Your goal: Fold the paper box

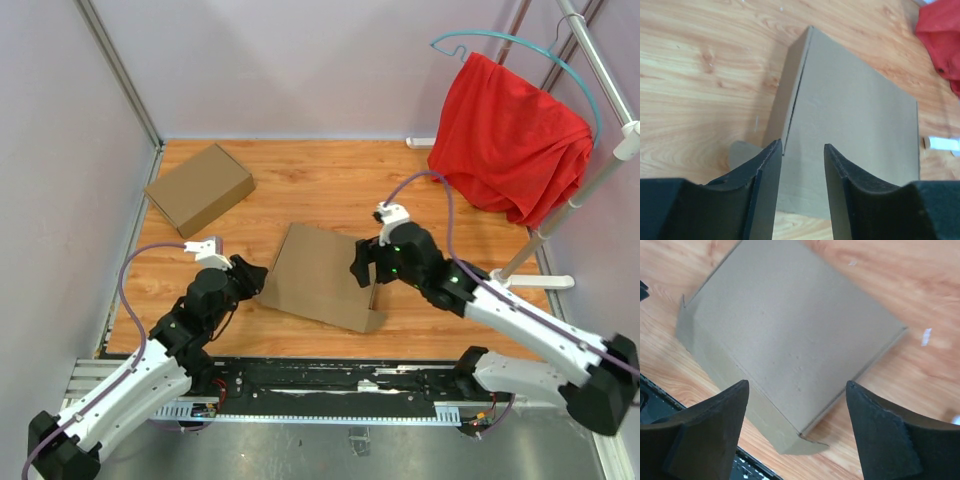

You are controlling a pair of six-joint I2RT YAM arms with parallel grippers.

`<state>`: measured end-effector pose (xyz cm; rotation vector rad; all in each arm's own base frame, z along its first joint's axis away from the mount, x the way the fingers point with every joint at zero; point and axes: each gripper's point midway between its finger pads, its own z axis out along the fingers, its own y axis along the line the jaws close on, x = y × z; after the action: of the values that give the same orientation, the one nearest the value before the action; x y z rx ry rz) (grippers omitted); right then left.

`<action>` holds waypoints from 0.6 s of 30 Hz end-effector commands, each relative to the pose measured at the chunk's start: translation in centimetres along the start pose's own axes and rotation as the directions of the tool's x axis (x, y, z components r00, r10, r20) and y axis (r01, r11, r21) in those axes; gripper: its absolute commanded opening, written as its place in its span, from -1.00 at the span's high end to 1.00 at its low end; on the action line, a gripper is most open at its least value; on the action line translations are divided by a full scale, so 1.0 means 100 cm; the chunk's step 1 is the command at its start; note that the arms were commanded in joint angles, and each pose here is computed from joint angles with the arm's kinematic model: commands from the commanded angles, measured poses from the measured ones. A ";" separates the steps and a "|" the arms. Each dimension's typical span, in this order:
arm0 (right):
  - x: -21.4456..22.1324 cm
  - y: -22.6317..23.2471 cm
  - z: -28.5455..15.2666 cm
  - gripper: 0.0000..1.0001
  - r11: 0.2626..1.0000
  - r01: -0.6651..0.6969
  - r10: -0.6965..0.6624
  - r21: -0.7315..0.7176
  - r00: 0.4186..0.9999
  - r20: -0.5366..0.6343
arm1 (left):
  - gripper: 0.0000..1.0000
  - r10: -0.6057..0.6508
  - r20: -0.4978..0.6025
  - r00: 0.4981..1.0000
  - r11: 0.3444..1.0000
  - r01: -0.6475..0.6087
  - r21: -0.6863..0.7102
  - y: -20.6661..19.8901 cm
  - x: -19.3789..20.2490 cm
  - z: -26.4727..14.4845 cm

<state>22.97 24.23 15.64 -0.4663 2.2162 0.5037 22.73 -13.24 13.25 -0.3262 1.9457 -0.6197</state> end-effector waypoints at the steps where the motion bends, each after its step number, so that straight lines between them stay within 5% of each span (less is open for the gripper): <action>1: 0.019 -0.037 -0.037 -0.64 0.993 -0.042 0.039 0.110 0.999 0.026 | 0.03 0.009 0.179 0.984 0.999 -0.003 -0.032 0.003 -0.034 0.005; 10: 0.058 -0.037 -0.013 -0.97 0.951 -0.306 0.302 0.051 0.950 0.086 | -0.61 -0.011 0.233 0.973 0.999 0.021 -0.037 0.006 -0.034 0.022; 18: 0.057 -0.036 0.015 -0.97 0.928 -0.371 0.369 0.029 0.928 0.042 | -0.62 0.063 0.099 0.993 0.997 -0.058 -0.047 -0.005 -0.019 0.056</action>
<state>20.38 19.20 8.00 -0.0740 2.3377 0.5540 26.59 -13.08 11.04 -0.3545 1.9053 -0.4844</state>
